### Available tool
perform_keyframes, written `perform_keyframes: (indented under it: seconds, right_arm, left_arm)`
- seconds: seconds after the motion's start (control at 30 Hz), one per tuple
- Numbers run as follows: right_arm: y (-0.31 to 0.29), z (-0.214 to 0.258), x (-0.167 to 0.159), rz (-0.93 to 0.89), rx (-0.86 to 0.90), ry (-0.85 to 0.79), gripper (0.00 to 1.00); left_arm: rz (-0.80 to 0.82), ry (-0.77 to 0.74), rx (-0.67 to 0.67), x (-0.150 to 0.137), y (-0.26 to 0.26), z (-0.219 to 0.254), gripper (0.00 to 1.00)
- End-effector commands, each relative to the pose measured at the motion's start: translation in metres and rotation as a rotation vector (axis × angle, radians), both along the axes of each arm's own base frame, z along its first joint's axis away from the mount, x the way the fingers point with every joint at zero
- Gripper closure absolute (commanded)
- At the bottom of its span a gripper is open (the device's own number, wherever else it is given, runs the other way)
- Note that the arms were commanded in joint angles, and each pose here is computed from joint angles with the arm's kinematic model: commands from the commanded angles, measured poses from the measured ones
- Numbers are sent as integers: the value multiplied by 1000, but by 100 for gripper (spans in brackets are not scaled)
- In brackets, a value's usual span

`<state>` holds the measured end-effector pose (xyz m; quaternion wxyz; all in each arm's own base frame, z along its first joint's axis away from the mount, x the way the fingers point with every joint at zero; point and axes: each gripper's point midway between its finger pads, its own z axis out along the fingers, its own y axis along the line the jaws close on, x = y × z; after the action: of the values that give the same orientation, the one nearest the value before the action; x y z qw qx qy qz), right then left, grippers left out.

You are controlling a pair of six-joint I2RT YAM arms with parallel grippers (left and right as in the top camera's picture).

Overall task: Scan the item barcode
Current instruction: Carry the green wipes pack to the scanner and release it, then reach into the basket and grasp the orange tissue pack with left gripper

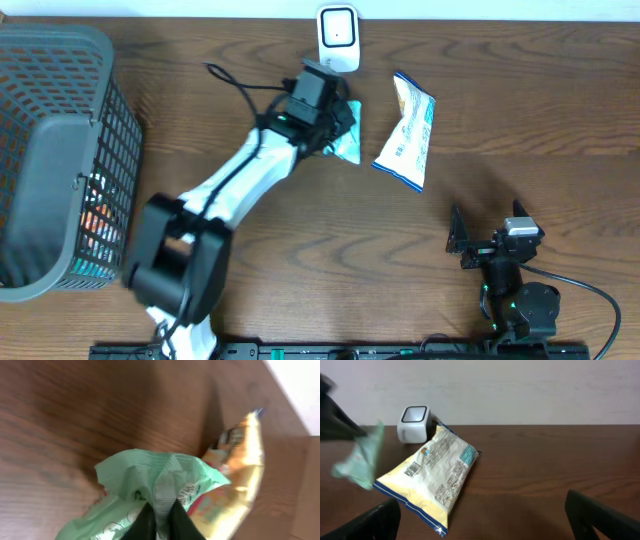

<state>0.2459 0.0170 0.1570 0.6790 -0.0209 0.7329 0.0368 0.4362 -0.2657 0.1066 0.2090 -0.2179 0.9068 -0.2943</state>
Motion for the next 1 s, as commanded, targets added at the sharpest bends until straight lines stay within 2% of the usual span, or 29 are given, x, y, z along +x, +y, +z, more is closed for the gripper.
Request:
perform_keyframes:
  seconds: [0.0, 0.1, 0.13, 0.27, 0.4, 0.6, 0.8, 0.97]
  right_arm:
    - [-3, -1, 0, -14, 13, 3, 1]
    - [-3, -1, 0, -14, 13, 3, 1]
    - [-3, -1, 0, -14, 13, 3, 1]
    - [-3, -1, 0, -14, 13, 3, 1]
    - [-3, -1, 0, -14, 13, 3, 1]
    - [-3, -1, 0, -14, 13, 3, 1]
    - [-3, -1, 0, -14, 13, 3, 1]
    - [-3, -1, 0, -14, 13, 3, 1]
  left_arm:
    - [16, 19, 17, 2, -5, -19, 70]
    - [-41, -17, 60, 4, -3, -20, 42]
    - [-80, -62, 88, 8, 2, -12, 39]
    - [-62, -143, 80, 20, 22, 24, 38]
    - [-43, -287, 90, 29, 56, 85, 38]
    - [-39, -541, 240, 16, 137, 185, 37]
    - [278, -648, 383, -22, 275, 261, 37]
    - [587, -590, 487, -73, 396, 274, 37]
